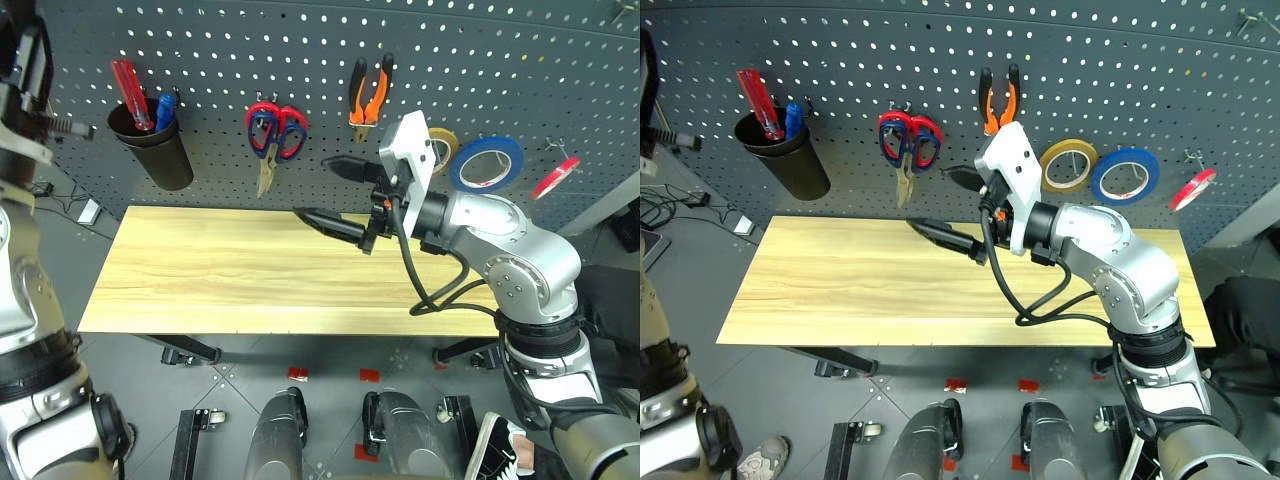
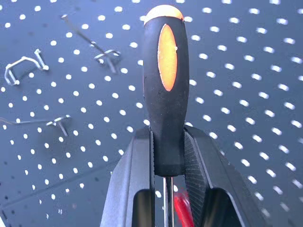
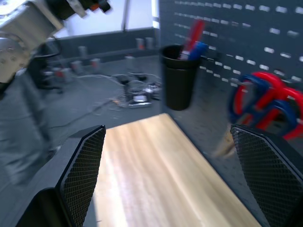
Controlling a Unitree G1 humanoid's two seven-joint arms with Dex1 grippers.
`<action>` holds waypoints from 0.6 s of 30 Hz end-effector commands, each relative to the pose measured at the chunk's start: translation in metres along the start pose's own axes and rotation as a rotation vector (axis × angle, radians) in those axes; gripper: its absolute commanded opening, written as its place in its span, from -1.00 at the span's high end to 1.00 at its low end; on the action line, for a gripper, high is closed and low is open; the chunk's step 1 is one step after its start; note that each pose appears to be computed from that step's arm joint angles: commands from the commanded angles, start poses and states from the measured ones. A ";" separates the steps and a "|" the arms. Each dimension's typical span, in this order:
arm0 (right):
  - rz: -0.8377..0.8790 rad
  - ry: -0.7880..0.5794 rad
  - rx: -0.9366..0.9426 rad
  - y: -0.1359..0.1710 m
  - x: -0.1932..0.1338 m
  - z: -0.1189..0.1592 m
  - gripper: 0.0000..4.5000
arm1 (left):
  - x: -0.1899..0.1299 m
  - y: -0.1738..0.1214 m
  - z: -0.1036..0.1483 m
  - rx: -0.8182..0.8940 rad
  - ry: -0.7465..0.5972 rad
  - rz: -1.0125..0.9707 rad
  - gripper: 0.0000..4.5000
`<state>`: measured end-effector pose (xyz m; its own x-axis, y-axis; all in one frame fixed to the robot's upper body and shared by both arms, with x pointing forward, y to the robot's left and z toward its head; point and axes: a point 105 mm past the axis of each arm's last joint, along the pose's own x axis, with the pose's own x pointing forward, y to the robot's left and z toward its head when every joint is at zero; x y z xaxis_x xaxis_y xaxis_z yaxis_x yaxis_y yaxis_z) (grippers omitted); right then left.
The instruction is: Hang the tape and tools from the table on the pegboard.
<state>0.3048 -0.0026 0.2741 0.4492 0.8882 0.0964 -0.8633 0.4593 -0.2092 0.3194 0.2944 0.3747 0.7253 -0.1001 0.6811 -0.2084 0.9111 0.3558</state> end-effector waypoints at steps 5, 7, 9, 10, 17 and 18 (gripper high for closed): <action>-0.132 -0.014 -0.086 -0.006 0.011 0.023 -1.00 | 0.037 -0.028 -0.016 -0.021 -0.100 -0.041 0.77; -0.127 -0.013 -0.080 -0.004 0.011 0.024 -1.00 | 0.039 -0.030 -0.023 -0.028 -0.099 -0.038 0.77; -0.121 -0.012 -0.080 -0.002 0.011 0.025 -1.00 | 0.040 -0.031 -0.027 -0.037 -0.101 -0.035 0.77; -0.121 -0.008 -0.078 -0.001 0.010 0.025 -1.00 | 0.039 -0.030 -0.031 -0.045 -0.094 -0.027 0.77; -0.131 0.015 -0.064 -0.001 0.006 0.022 -1.00 | 0.024 -0.026 -0.046 -0.061 -0.076 0.038 0.77; -0.132 0.016 -0.062 -0.001 0.006 0.022 -1.00 | 0.020 -0.024 -0.049 -0.063 -0.068 0.056 0.77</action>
<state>0.3102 0.0064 0.2826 0.5700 0.8197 0.0571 -0.7898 0.5657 -0.2371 0.3834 0.2833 0.3406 0.7135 -0.1026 0.6931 -0.1602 0.9391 0.3039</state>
